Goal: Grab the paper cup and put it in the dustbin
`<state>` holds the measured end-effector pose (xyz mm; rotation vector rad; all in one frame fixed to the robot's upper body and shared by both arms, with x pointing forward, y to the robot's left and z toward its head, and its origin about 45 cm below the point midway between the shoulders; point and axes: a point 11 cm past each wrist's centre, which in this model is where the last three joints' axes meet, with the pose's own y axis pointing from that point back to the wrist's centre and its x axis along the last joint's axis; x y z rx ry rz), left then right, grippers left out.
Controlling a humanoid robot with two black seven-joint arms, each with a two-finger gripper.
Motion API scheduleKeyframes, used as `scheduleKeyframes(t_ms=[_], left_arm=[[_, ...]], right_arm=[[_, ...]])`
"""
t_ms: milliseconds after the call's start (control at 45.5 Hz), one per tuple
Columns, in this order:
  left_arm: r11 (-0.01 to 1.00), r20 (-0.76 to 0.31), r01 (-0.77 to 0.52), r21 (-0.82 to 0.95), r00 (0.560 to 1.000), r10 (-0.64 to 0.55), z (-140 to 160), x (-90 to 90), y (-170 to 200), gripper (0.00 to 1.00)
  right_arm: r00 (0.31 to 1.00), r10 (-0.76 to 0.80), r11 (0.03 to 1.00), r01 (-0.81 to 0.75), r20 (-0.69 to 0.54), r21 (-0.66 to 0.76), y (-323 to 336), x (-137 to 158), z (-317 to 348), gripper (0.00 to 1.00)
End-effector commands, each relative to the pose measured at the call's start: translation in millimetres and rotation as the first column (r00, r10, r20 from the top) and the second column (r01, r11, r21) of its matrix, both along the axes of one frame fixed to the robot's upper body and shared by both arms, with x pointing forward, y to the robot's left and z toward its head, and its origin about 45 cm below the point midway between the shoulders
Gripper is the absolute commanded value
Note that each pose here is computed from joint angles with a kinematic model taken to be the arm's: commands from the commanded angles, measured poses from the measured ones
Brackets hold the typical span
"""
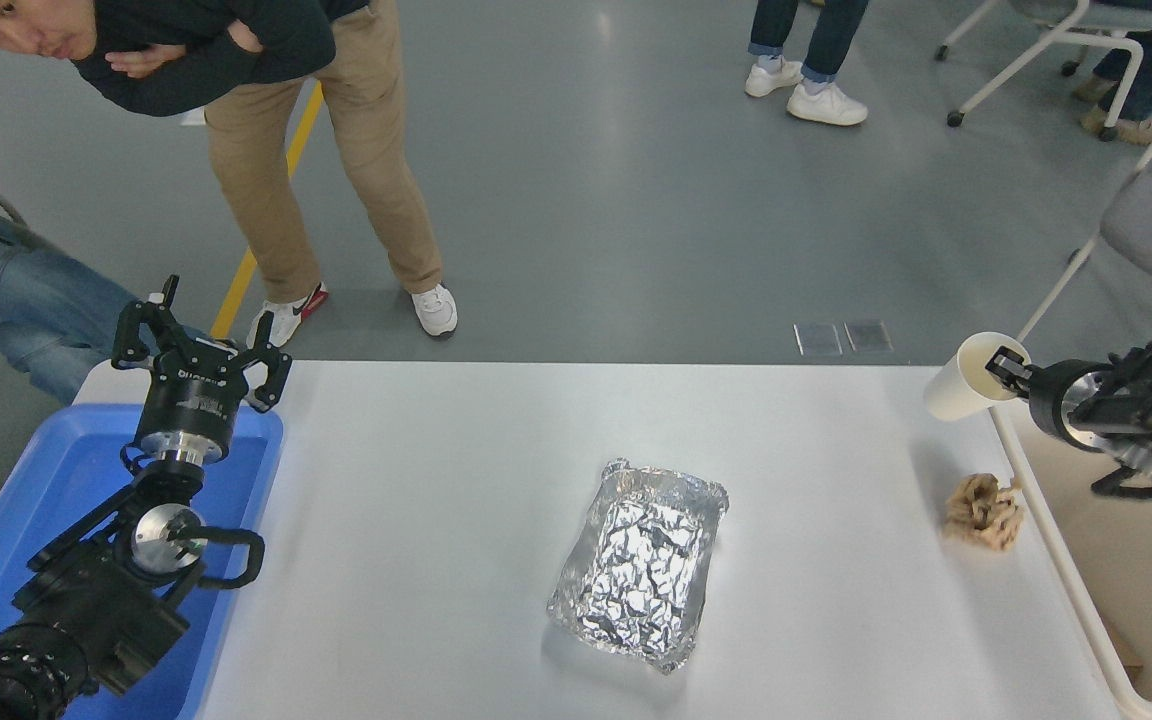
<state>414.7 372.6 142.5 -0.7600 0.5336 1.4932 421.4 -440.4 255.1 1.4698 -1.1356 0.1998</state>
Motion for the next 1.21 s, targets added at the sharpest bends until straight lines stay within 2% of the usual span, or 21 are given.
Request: scheduleKeyframes(t_ms=[0, 242, 681, 813, 923, 1055, 1187], left_arm=[[1.000, 0.000, 0.000, 0.000, 1.000, 0.000, -0.1, -0.1, 0.0, 0.99], [1.000, -0.001, -0.001, 0.001, 1.000, 0.001, -0.3, -0.2, 0.4, 0.99], [1.000, 0.000, 0.000, 0.000, 1.000, 0.000, -0.1, -0.1, 0.0, 0.99], [1.000, 0.001, 0.000, 0.000, 1.000, 0.000, 0.6, 0.4, -0.2, 0.99], [1.000, 0.000, 0.000, 0.000, 1.000, 0.000, -0.1, -0.1, 0.0, 0.99], [1.000, 0.000, 0.000, 0.000, 1.000, 0.000, -0.1, -0.1, 0.0, 0.99], [1.000, 0.000, 0.000, 0.000, 1.000, 0.000, -0.1, -0.1, 0.0, 0.99]], right_arm=[[0.996, 0.059, 0.997, -0.062, 0.064, 0.055, -4.0, 6.2, 101.0, 0.00], [0.993, 0.059, 0.995, -0.066, 0.102, 0.070, -18.4, -0.5, 152.5, 0.00], [0.992, 0.050, 0.996, -0.058, 0.114, 0.067, -21.8, -1.3, 159.5, 0.00], [0.994, -0.018, 0.999, 0.015, 0.108, 0.031, -44.9, -2.6, 138.0, 0.00], [0.982, -0.132, 0.991, 0.133, 0.134, -0.002, -83.2, -6.1, 110.0, 0.00], [0.939, -0.301, 0.953, 0.301, 0.166, 0.024, -128.3, -19.1, 70.3, 0.00], [0.883, -0.434, 0.899, 0.437, 0.179, 0.024, -163.8, -46.0, 25.1, 0.00]])
